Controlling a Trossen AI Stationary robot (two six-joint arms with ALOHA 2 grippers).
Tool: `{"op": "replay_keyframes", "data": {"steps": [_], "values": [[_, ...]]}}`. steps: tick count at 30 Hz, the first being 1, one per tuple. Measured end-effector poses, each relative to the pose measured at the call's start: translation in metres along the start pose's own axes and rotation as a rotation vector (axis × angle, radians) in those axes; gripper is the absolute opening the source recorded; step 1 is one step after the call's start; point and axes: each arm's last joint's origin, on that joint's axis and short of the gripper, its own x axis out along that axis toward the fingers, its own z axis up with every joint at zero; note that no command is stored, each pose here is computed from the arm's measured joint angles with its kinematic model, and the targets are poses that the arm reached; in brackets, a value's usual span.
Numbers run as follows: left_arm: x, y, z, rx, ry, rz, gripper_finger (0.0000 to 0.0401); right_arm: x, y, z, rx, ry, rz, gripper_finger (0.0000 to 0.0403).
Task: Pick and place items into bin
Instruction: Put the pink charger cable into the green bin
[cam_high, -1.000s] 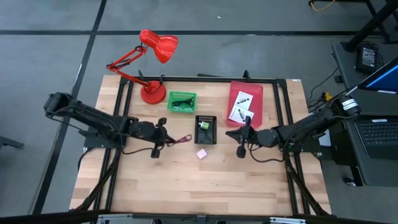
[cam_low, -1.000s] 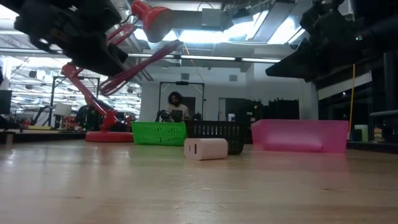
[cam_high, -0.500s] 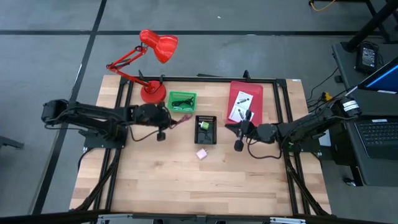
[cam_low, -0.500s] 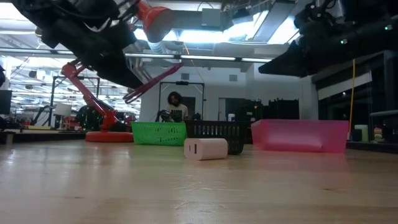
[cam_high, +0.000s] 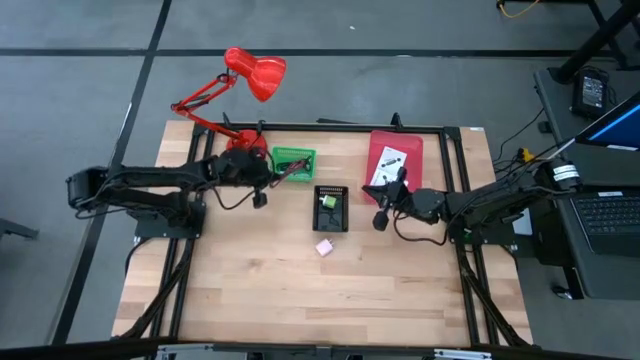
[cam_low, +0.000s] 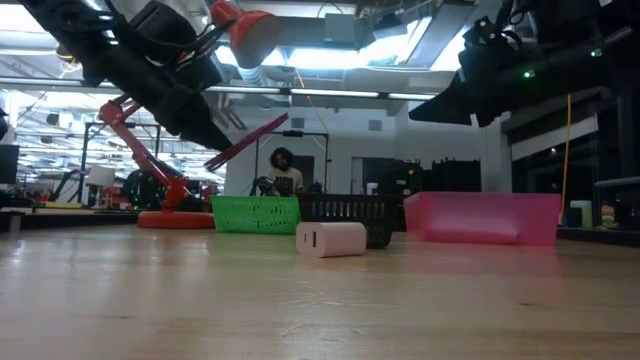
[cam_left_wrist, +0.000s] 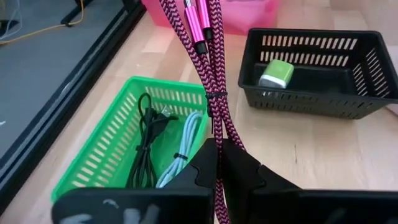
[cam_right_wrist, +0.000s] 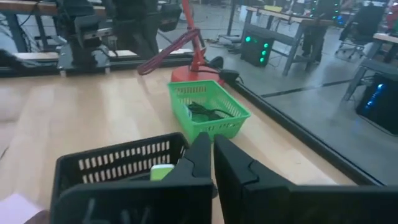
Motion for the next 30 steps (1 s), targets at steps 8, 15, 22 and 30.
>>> {"op": "replay_keyframes", "data": {"steps": [8,15,22,30], "values": [[-0.001,0.013,-0.002,0.019,-0.001,0.008,0.0005,0.003,-0.005,0.003,-0.015,-0.022,-0.027,0.0003],[-0.001,0.026,0.005,0.019,-0.002,0.054,0.0005,0.003,-0.007,0.008,-0.057,-0.069,-0.038,0.0003],[0.017,0.037,0.014,0.069,0.095,0.044,0.0004,0.003,-0.007,0.012,-0.095,-0.105,-0.043,0.0003],[0.049,0.056,0.022,0.093,0.274,0.031,0.0004,0.003,-0.007,0.012,-0.100,-0.107,-0.043,0.0003]]}}
